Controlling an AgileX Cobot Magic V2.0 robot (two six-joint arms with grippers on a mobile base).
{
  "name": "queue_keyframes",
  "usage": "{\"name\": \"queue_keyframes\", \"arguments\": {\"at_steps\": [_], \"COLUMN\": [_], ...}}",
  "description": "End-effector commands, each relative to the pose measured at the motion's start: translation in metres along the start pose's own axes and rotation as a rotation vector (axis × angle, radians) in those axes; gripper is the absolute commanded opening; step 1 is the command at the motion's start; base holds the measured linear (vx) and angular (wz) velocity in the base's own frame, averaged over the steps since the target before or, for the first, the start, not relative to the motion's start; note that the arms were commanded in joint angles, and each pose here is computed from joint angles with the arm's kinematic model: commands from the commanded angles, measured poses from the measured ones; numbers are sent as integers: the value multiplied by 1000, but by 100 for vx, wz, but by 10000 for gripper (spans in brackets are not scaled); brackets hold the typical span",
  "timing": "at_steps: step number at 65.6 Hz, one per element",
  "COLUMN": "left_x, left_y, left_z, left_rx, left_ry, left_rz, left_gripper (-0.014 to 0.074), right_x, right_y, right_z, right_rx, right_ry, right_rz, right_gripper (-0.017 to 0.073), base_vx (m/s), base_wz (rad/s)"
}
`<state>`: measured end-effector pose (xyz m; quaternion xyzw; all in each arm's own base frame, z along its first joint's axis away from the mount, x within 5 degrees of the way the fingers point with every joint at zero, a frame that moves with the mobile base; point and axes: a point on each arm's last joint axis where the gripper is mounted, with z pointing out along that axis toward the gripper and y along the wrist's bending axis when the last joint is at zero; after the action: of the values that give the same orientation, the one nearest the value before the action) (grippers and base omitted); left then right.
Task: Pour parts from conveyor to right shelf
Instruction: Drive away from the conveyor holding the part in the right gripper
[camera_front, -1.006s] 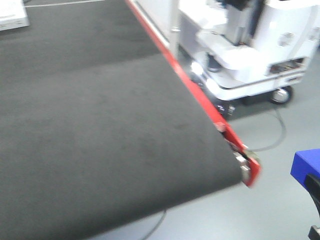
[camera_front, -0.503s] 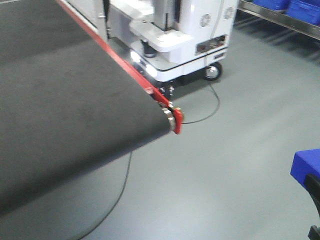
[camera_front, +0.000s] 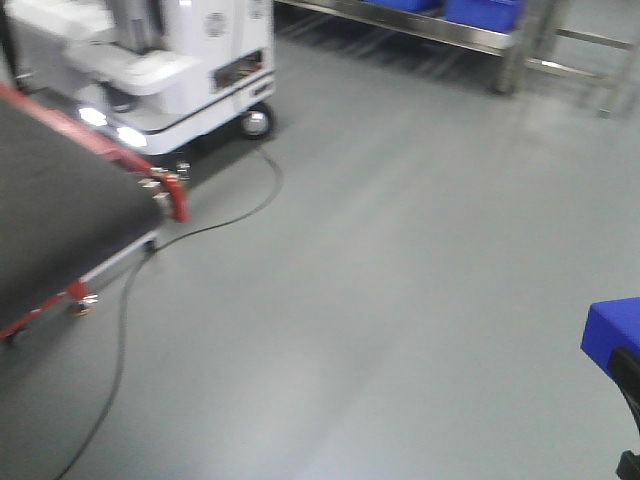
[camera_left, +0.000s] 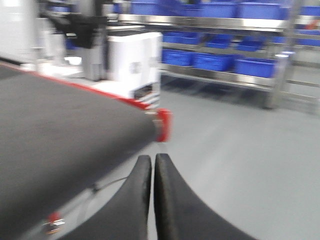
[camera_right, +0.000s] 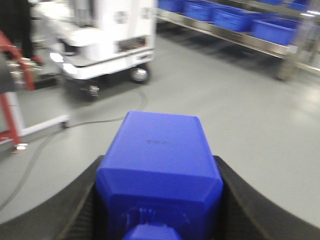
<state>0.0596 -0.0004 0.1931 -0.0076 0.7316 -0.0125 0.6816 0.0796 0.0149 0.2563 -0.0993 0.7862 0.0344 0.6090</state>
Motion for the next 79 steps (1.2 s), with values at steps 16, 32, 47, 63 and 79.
{"name": "queue_keyframes", "arguments": {"at_steps": [16, 32, 47, 63, 79], "left_x": [-13, -13, -13, -13, -13], "left_y": [-1, -1, -1, -1, -1], "left_z": [0, 0, 0, 0, 0], "left_rx": [9, 9, 9, 9, 9], "left_ry": [-83, -83, -83, -83, -83], "left_rz": [-16, -16, -16, -16, -16], "left_gripper": [-6, -6, -6, -6, -6], "right_x": [-17, -17, -17, -17, -17], "right_y": [-2, -2, -2, -2, -2], "right_z": [-3, -3, -3, -3, -3], "right_rx": [19, 19, 19, 19, 19], "right_ry": [-105, -105, -105, -105, -105], "right_rz": [-14, -14, -14, -14, -14], "right_gripper": [-1, -1, -1, -1, -1], "base_vx": [-23, -20, -15, -11, -6], "base_wz": [-88, -76, -59, -42, -25]}}
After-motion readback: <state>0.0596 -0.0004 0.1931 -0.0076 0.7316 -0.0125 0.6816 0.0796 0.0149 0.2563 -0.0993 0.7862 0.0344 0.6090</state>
